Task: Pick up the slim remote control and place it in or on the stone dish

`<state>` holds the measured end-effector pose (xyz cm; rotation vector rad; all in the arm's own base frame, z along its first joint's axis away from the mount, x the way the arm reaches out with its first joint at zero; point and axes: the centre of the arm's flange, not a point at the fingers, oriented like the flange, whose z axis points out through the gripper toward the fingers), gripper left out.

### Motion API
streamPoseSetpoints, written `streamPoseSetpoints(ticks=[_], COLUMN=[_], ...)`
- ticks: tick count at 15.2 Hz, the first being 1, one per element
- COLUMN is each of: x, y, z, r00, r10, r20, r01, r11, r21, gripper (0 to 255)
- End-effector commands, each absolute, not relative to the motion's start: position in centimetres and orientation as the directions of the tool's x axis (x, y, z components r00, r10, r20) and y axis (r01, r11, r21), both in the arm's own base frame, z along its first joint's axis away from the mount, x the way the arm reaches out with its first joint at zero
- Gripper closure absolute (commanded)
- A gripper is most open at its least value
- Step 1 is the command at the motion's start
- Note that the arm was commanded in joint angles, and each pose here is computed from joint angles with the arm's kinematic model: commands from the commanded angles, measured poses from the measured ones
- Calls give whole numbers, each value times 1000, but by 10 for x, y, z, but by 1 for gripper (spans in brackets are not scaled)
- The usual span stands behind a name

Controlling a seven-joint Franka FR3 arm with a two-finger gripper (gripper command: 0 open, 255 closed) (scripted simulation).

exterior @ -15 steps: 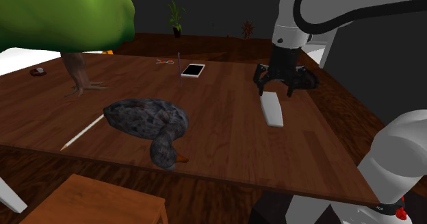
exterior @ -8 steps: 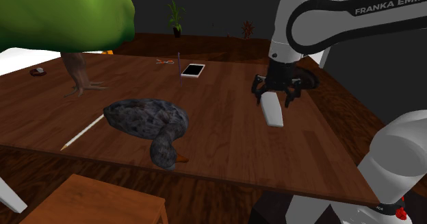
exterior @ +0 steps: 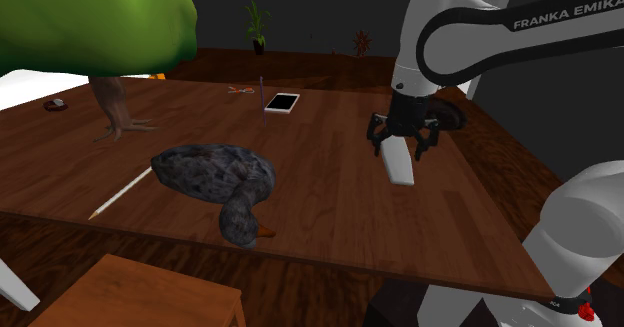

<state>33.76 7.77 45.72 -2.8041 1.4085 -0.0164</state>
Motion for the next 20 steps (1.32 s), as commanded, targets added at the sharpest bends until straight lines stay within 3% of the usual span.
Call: streamPoseSetpoints(ticks=[1,10,20], x=[338,338,338], y=[78,78,78], z=[457,457,510], r00=[597,597,597], r10=[-802,-802,-802], r20=[8,8,8], r01=[-802,-802,-802], r11=[-597,-597,-597], r21=[-8,-8,-8], gripper=[255,255,255])
